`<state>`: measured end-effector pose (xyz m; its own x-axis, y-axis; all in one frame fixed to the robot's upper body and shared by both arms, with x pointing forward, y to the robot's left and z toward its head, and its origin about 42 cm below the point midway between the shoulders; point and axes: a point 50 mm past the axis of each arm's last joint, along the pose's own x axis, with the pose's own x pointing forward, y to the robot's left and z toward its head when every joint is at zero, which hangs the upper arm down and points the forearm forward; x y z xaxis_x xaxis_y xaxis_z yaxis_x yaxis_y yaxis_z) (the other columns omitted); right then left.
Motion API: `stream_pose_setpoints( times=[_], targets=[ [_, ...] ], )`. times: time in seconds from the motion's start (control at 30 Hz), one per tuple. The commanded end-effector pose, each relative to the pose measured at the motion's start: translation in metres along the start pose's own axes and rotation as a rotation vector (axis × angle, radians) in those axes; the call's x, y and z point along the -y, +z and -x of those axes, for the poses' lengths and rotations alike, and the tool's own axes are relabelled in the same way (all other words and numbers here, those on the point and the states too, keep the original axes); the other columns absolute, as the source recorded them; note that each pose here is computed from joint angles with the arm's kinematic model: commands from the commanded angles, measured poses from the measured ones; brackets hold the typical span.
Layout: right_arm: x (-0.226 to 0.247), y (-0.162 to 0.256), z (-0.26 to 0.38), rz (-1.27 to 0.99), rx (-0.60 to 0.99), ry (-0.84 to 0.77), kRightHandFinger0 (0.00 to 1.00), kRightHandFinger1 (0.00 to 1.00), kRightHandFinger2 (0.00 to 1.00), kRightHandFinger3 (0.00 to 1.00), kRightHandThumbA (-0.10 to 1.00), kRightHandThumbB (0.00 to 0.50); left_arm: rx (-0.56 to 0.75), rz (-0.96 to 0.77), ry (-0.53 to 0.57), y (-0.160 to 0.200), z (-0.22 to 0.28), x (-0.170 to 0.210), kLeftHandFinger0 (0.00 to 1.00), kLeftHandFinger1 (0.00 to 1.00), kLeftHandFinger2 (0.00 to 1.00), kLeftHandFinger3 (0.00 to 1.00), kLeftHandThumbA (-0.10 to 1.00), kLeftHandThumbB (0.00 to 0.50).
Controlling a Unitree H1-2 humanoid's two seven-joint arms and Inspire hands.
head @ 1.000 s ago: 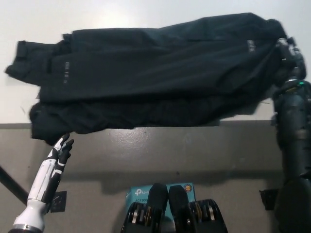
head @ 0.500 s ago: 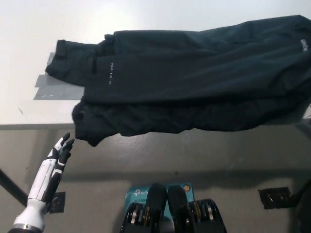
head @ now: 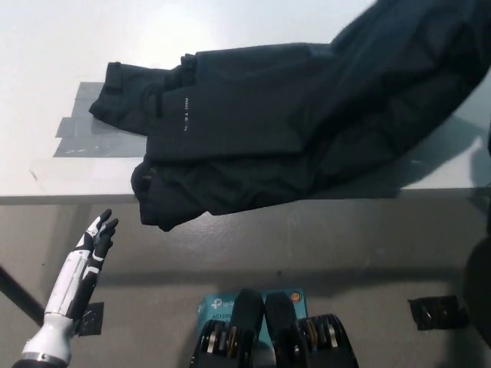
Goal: The robot grabs the right edges of the black jacket on the table, and folds it in half
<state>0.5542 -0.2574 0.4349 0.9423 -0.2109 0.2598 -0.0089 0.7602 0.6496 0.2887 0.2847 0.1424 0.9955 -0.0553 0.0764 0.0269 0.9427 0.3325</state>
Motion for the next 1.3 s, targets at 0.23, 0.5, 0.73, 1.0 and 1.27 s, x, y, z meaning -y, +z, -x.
stream_pose_setpoints(
  times=[0.23, 0.5, 0.73, 1.0, 1.27],
  targets=[
    [-0.194, -0.022, 0.027, 0.489, 0.096, 0.463, 0.00, 0.16, 0.51, 0.66, -0.10, 0.159, 0.086, -0.037, -0.024, 0.020, -0.010, -0.006, 1.00, 1.00, 1.00, 1.00, 1.00, 0.028],
    [-0.246, -0.107, 0.064, 0.886, 0.103, 0.759, 0.00, 0.20, 0.57, 0.50, -0.10, 0.187, 0.102, -0.052, -0.045, 0.029, -0.015, -0.003, 1.00, 1.00, 1.00, 1.00, 1.00, 0.034],
    [-0.262, -0.162, 0.090, 1.059, 0.043, 0.871, 0.00, 0.33, 0.73, 0.70, -0.10, 0.185, 0.108, -0.078, -0.047, 0.034, -0.015, -0.003, 1.00, 1.00, 1.00, 1.00, 1.00, 0.076],
    [-0.265, -0.212, 0.117, 1.106, -0.016, 0.941, 0.00, 0.35, 0.74, 0.68, -0.10, 0.175, 0.127, -0.125, -0.088, 0.039, -0.019, -0.005, 0.85, 0.78, 0.73, 0.78, 0.95, 0.003],
    [-0.230, -0.258, 0.132, 1.226, -0.293, 1.019, 0.46, 0.69, 0.83, 0.85, 0.24, 0.238, 0.128, -0.170, -0.115, 0.044, -0.020, -0.003, 0.84, 0.72, 0.65, 0.66, 0.82, 0.003]
  ],
)
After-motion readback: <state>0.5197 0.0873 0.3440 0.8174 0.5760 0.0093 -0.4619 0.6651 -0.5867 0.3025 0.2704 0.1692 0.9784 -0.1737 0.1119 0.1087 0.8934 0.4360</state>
